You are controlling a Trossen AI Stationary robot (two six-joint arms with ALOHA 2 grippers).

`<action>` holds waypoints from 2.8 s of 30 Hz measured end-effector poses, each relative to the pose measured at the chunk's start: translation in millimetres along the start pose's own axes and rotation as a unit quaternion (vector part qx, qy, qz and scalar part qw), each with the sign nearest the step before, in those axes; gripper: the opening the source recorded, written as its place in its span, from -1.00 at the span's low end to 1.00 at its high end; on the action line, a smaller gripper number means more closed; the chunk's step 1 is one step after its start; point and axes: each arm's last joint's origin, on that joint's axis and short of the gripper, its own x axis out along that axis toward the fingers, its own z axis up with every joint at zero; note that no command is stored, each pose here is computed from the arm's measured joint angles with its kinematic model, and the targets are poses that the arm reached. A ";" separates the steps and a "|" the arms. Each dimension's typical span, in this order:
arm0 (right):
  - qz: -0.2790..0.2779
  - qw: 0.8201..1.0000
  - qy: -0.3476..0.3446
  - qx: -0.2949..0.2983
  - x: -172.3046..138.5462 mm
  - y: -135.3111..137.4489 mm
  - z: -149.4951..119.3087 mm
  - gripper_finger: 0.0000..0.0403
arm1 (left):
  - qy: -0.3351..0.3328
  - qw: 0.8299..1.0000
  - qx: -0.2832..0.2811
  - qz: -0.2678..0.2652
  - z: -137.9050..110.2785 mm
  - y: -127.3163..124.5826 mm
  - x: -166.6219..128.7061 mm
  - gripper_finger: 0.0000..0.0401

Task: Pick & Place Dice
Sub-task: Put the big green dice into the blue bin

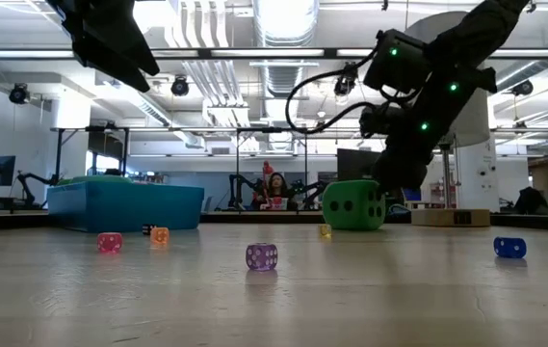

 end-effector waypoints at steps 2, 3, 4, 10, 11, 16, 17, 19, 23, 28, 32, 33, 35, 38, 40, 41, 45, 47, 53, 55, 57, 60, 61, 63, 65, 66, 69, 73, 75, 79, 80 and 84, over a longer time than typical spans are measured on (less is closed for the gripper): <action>-0.001 1.000 0.007 -0.006 -5.3 -4.4 -0.2 -0.96 | 0.000 1.000 0.000 0.000 0.1 0.0 0.0 0.81; -0.001 1.000 0.012 -0.006 -8.6 -7.0 -0.4 -0.96 | 0.000 1.000 0.000 0.000 0.0 0.0 0.1 0.81; -0.001 1.000 0.016 -0.005 -12.2 -10.0 -1.4 -0.96 | 0.000 1.000 0.000 0.000 0.0 0.0 0.0 0.80; 0.000 0.999 0.008 0.036 -32.5 -27.0 -2.6 -0.96 | 0.000 1.000 -0.001 0.000 0.0 0.1 0.1 0.76; 0.001 0.999 0.003 0.045 -35.1 -29.1 -2.2 -0.96 | 0.000 1.000 -0.001 0.000 -0.1 0.0 0.1 0.75; 0.004 0.996 -0.015 0.090 -43.4 -35.8 -0.2 -0.96 | -0.001 1.000 -0.003 -0.001 0.2 -0.2 0.1 0.73; 0.002 0.995 -0.017 0.096 -43.9 -36.3 -0.1 -0.96 | -0.002 1.000 -0.004 -0.001 0.3 -0.3 0.2 0.73; -0.017 0.994 -0.021 0.107 -43.8 -37.3 -0.2 -0.96 | -0.002 1.000 -0.004 -0.002 0.3 -0.4 0.2 0.73; -0.047 0.992 -0.027 0.114 -43.2 -39.4 0.0 -0.96 | -0.002 1.000 -0.004 -0.002 0.3 -0.4 0.2 0.75; -0.068 0.986 -0.029 0.148 -36.5 -42.9 1.0 -0.96 | -0.003 1.000 -0.004 -0.002 0.4 -0.4 0.2 0.78; -0.078 0.984 -0.028 0.159 -22.8 -42.6 3.6 -0.96 | -0.007 1.000 -0.008 -0.005 1.3 -1.2 0.2 0.80; -0.081 0.985 -0.024 0.152 -19.0 -42.6 4.0 -0.96 | -0.008 1.000 -0.009 -0.006 1.6 -1.4 0.2 0.81; -0.078 0.986 -0.017 0.147 -11.8 -43.7 4.7 -0.96 | -0.010 1.000 -0.011 -0.008 2.1 -1.8 0.2 0.81; -0.045 0.986 -0.008 0.161 -3.1 -47.6 6.3 -0.96 | -0.010 1.000 -0.011 -0.008 2.1 -1.8 0.2 0.81; -0.023 0.987 -0.002 0.160 1.9 -49.9 6.9 -0.96 | -0.010 1.000 -0.011 -0.008 2.1 -1.8 0.1 0.79; -0.017 0.987 -0.001 0.160 4.1 -51.0 7.4 -0.96 | -0.010 1.000 -0.010 -0.008 2.0 -1.9 0.1 0.78; 0.009 0.986 -0.013 0.165 9.2 -54.1 11.6 -0.96 | -0.010 1.000 -0.010 -0.008 2.0 -1.8 0.2 0.75; 0.028 0.986 -0.019 0.165 10.3 -54.1 13.4 -0.96 | -0.010 1.000 -0.010 -0.008 2.0 -1.8 0.2 0.74; 0.050 0.985 -0.025 0.165 9.8 -52.7 15.3 -0.96 | -0.009 1.000 -0.008 -0.007 1.9 -1.7 0.2 0.73; 0.060 0.984 -0.025 0.165 11.3 -51.2 15.6 -0.96 | -0.009 1.000 -0.008 -0.007 1.9 -1.7 0.2 0.74; 0.068 0.984 -0.024 0.164 13.7 -49.1 15.7 -0.96 | -0.009 1.000 -0.009 -0.007 1.9 -1.7 0.2 0.75; 0.079 0.982 -0.028 0.167 17.1 -46.3 17.4 -0.96 | -0.010 1.000 -0.009 -0.007 1.9 -1.7 0.2 0.77; 0.081 0.982 -0.030 0.168 17.8 -45.7 17.9 -0.96 | -0.010 1.000 -0.009 -0.007 1.9 -1.7 0.2 0.78; 0.084 0.982 -0.031 0.166 19.0 -44.2 18.4 -0.96 | -0.010 1.000 -0.009 -0.008 1.9 -1.7 0.2 0.79; 0.089 0.981 -0.036 0.168 19.5 -43.4 19.5 -0.96 | -0.010 1.000 -0.009 -0.008 1.9 -1.7 0.2 0.79; 0.094 0.980 -0.038 0.169 19.4 -43.1 20.1 -0.96 | -0.010 1.000 -0.009 -0.008 2.0 -1.7 0.2 0.80; 0.103 0.979 -0.045 0.169 18.4 -41.3 21.6 -0.96 | -0.010 1.000 -0.009 -0.008 2.0 -1.8 0.2 0.81; 0.120 0.978 -0.053 0.165 15.8 -37.1 22.9 -0.96 | -0.010 1.000 -0.009 -0.008 2.0 -1.8 0.2 0.81; 0.134 0.976 -0.060 0.164 14.9 -33.7 24.5 -0.96 | -0.010 1.000 -0.009 -0.008 2.1 -1.8 0.2 0.79; 0.149 0.974 -0.071 0.157 13.8 -24.8 26.5 -0.96 | -0.010 1.000 -0.009 -0.008 2.0 -1.8 0.2 0.76; 0.151 0.973 -0.074 0.156 13.9 -22.7 27.0 -0.96 | -0.010 1.000 -0.009 -0.008 2.1 -1.8 0.2 0.76; 0.160 0.972 -0.087 0.151 13.2 -13.9 29.0 -0.96 | -0.010 1.000 -0.009 -0.008 2.1 -1.8 0.2 0.73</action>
